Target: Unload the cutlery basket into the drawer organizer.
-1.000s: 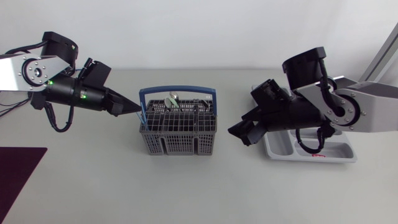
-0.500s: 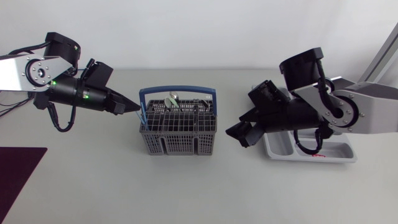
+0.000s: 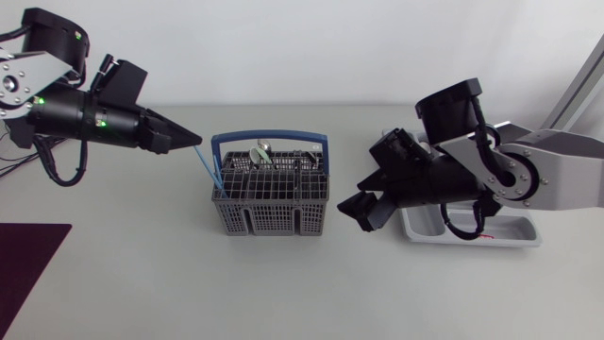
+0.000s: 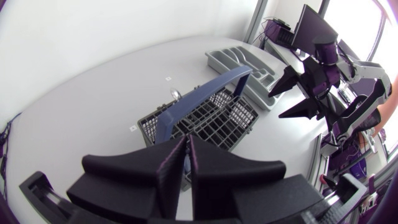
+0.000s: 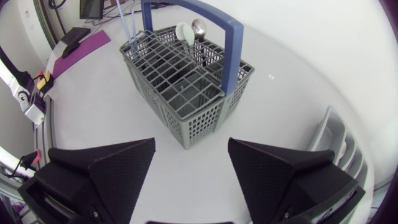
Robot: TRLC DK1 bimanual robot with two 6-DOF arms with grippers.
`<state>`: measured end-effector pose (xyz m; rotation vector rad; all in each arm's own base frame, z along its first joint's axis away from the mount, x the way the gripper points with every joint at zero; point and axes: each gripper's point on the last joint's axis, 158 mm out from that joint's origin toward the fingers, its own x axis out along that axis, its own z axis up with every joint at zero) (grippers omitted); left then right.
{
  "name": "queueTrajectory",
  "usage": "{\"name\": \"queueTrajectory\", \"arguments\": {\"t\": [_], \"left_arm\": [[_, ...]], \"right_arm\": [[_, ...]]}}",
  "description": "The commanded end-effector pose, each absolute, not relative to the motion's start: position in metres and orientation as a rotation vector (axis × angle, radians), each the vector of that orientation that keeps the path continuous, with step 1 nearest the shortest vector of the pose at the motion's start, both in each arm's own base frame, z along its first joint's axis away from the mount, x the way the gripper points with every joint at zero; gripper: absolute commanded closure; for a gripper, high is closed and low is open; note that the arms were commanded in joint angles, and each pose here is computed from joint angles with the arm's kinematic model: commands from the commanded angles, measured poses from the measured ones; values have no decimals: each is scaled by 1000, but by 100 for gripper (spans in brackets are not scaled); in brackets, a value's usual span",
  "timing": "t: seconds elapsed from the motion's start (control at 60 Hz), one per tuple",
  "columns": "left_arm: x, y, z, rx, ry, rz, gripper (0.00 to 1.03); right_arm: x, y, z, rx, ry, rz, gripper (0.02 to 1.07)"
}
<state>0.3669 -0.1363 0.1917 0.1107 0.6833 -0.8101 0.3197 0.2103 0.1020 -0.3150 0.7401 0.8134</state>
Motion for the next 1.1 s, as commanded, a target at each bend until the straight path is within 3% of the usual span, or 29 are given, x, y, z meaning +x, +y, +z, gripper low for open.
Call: {"name": "queueTrajectory", "arguments": {"t": [0.0, 0.533, 0.717, 0.883, 1.083], "left_arm": [[368, -133, 222, 112, 627, -792, 85], [314, -127, 335, 198, 467, -759, 85], [299, -171, 303, 165, 563, -890, 85], [301, -204, 266, 130, 672, -989, 85], [294, -241, 250, 62, 747, -1133, 85]], "right_arm": [[314, 212, 93, -328, 755, 821, 22], [307, 216, 139, -355, 626, 830, 17], [283, 232, 169, -347, 533, 926, 17], [259, 248, 179, -333, 504, 1031, 17], [250, 260, 182, -342, 495, 1077, 17]]}}
